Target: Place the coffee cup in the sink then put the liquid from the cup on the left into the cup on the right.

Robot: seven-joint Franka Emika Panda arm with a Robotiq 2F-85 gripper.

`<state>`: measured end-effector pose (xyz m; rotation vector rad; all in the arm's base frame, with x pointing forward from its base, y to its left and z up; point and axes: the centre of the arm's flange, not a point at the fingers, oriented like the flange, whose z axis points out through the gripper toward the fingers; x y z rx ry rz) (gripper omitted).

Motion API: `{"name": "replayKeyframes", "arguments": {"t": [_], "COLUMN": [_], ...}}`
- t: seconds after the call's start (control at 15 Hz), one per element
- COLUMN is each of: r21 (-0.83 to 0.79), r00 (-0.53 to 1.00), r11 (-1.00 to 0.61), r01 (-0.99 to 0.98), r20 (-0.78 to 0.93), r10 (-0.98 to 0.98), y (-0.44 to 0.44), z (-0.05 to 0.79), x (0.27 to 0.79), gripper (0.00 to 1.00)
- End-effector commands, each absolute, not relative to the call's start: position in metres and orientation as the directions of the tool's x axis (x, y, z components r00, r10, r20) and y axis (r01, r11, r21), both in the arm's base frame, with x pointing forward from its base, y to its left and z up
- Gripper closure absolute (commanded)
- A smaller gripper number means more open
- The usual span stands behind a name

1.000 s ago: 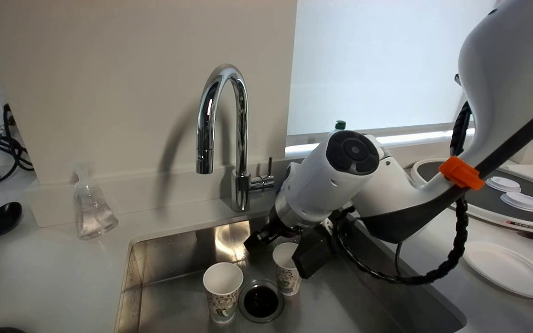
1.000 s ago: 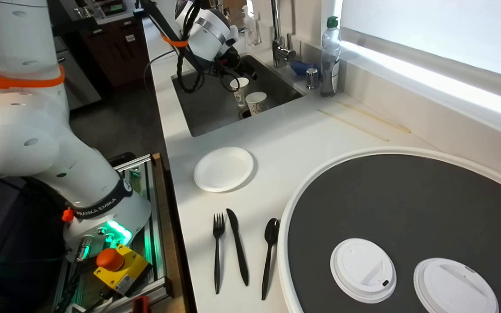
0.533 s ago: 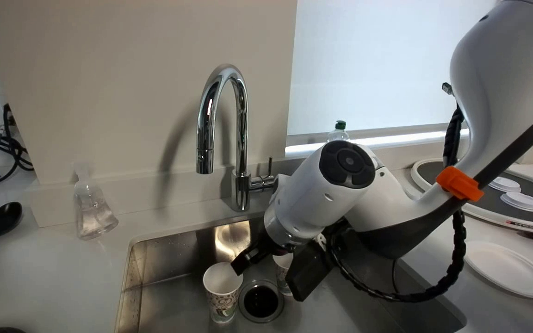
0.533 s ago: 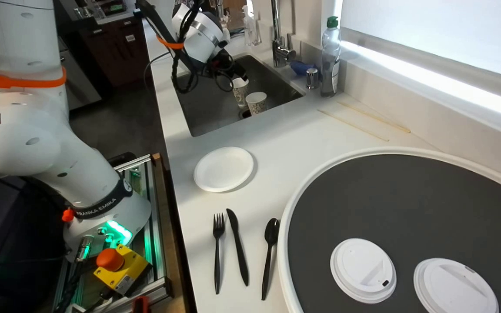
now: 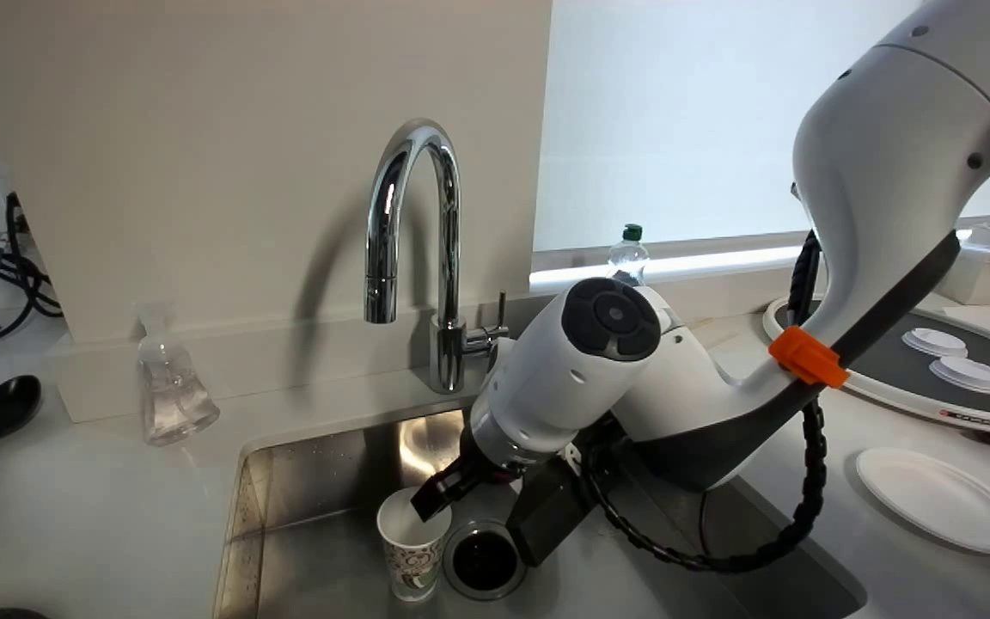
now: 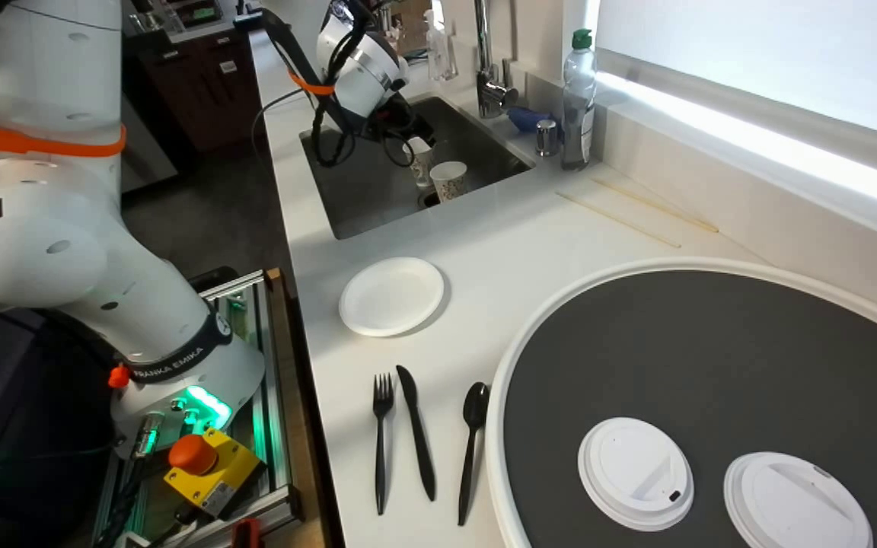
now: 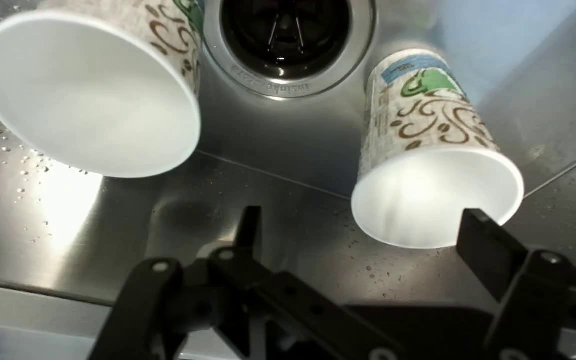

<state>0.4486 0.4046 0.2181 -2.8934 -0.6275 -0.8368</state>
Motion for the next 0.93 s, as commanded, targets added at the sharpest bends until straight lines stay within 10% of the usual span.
{"name": "replayKeyframes", "arguments": {"t": [0.0, 0.33, 0.87], "r21": [0.017, 0.006, 0.0], "r00": [0.778, 0.783, 0.79], "r11": [-0.912, -0.91, -0.914], "r01": [0.41, 0.415, 0.405], "r20": [0.515, 0.507, 0.504], "r10": [0.36, 0.361, 0.35], "y": [0.417, 0.424, 0.426], "z": [0.204, 0.192, 0.179], "x": [0.462, 0.47, 0.478], "gripper": [0.0, 0.02, 0.69]}}
